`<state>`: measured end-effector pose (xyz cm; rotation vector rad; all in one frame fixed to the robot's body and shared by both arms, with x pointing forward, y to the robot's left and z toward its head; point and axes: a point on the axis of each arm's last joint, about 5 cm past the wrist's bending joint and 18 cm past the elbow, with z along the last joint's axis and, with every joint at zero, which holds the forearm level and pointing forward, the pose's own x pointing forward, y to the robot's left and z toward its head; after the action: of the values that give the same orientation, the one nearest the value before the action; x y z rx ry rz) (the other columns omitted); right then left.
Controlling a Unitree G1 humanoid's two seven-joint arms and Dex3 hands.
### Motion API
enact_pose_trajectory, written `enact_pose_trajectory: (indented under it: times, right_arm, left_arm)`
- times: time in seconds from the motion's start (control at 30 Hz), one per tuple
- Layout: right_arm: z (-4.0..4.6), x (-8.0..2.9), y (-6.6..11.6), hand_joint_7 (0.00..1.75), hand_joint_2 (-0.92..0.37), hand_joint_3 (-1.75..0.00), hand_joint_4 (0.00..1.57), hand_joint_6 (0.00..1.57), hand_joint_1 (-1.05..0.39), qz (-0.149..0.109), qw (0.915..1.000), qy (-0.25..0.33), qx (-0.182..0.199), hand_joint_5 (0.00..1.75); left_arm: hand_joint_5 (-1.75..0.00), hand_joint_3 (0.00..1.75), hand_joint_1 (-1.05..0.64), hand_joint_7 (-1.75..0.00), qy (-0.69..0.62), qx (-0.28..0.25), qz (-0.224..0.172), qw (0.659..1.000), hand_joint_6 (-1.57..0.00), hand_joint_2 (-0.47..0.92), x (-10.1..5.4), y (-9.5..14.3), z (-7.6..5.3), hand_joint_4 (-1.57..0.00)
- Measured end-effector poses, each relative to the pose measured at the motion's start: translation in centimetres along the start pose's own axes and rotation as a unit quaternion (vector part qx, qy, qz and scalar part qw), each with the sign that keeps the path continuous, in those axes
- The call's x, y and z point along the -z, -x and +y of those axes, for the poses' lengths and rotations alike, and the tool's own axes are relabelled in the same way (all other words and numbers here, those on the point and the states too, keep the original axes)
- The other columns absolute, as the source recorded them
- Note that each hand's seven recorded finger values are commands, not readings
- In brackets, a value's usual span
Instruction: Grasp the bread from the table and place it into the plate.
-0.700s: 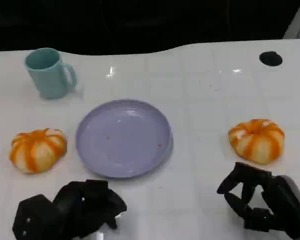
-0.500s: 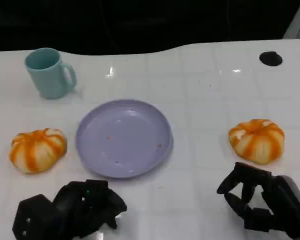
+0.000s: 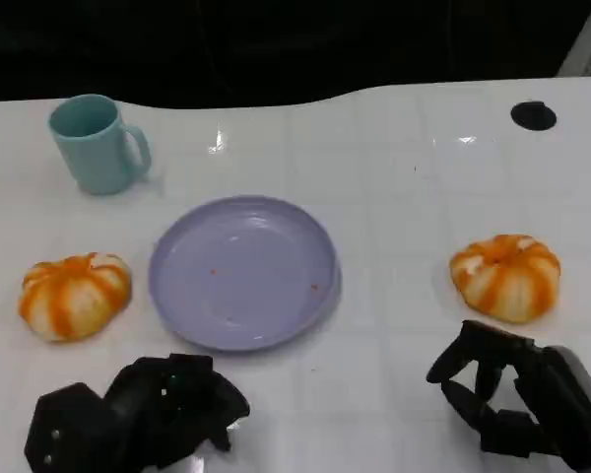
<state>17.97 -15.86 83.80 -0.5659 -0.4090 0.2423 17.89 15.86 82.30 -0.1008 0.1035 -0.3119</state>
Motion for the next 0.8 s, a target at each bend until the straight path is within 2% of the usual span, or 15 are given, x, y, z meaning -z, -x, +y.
enact_pose_trajectory:
  times: [0.27,0.4,0.6,0.7,0.8]
  right_arm:
    - [0.0,0.0,0.0,1.36,-0.65,-0.81,0.73,0.66,-0.33,0.0,1.0,0.0,0.0,1.75]
    - [0.01,0.02,0.02,1.27,-0.66,-0.75,0.7,0.69,-0.32,0.001,1.0,0.0,-0.001,1.74]
    - [-0.02,0.05,0.02,0.96,-0.73,-0.63,0.68,0.79,-0.33,0.001,1.0,0.0,0.005,1.61]
    - [-0.07,0.08,-0.05,0.75,-0.75,-0.56,0.7,0.83,-0.33,-0.002,0.9999,0.0,0.014,1.36]
    - [-0.17,0.08,-0.25,0.48,-0.83,-0.39,0.67,0.84,-0.33,-0.008,0.9996,0.004,0.029,1.18]
  left_arm:
    - [-1.51,0.0,-1.05,-0.78,0.0,0.0,0.0,1.0,-1.28,0.86,0.01,-0.01,0.0,-0.87]
    - [-1.51,0.0,-1.05,-0.78,0.0,0.0,0.0,1.0,-1.28,0.86,0.01,-0.01,0.0,-0.87]
    - [-1.51,0.0,-1.05,-0.78,0.001,0.0,0.0,1.0,-1.28,0.86,0.01,-0.02,0.01,-0.88]
    - [-1.51,0.0,-1.05,-0.78,0.001,0.0,0.0,1.0,-1.28,0.86,0.0,-0.04,0.01,-0.87]
    - [-1.52,0.0,-1.05,-0.78,0.001,0.0,0.001,1.0,-1.28,0.86,-0.01,-0.14,0.03,-0.87]
